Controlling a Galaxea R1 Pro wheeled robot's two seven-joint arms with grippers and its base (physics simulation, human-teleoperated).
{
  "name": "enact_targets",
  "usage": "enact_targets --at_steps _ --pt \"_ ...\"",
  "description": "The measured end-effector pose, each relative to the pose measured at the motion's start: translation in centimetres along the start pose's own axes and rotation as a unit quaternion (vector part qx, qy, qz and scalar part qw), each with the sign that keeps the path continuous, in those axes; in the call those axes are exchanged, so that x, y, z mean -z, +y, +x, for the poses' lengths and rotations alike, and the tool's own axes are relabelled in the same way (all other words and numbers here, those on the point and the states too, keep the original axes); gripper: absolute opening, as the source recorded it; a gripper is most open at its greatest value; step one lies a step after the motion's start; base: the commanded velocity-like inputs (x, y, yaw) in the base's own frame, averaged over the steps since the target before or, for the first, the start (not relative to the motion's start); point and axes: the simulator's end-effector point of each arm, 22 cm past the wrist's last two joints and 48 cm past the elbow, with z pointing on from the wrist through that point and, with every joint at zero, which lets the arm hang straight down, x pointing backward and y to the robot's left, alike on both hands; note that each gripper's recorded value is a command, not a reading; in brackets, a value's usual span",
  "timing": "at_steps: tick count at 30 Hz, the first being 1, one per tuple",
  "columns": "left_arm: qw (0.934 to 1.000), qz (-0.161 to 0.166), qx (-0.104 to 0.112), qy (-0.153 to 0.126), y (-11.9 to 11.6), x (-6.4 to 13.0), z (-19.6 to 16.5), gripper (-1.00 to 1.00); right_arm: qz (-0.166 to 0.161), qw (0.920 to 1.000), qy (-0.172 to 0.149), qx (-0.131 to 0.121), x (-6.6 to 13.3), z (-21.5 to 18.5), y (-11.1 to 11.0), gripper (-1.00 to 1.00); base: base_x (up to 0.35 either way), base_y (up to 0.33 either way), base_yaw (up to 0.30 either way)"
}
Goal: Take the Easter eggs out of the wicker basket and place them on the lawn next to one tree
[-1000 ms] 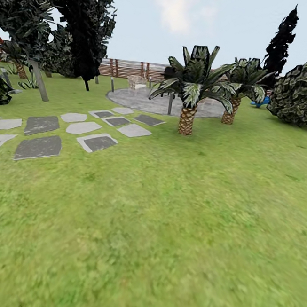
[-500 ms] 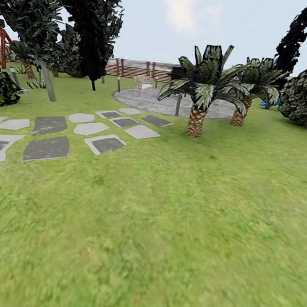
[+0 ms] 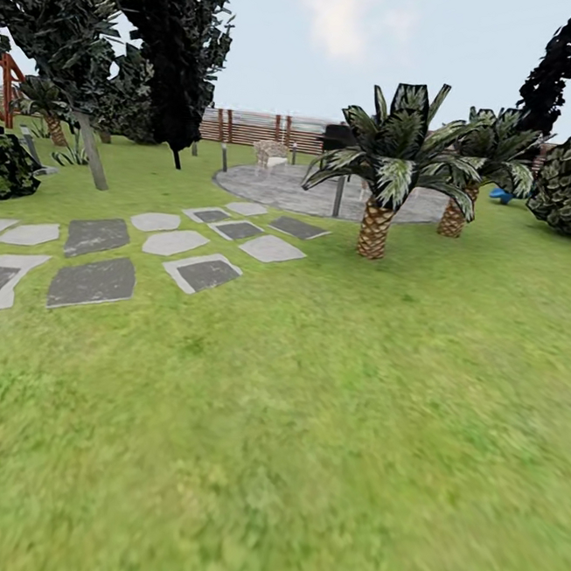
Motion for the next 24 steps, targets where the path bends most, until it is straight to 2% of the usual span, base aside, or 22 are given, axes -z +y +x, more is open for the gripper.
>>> enact_targets --at_steps 16,24 --pt "1.0 0.0 0.0 0.007 0.0 0.1 0.51 1.0 -0.005 0.9999 0.009 0.002 0.03 0.71 0.75 1.0 0.177 0.289 0.208" --pt "0.9999 0.0 0.0 0.011 -0.01 0.15 0.79 1.0 -0.006 0.9999 0.013 0.002 0.04 0.99 0.79 1.0 0.093 0.31 0.228"
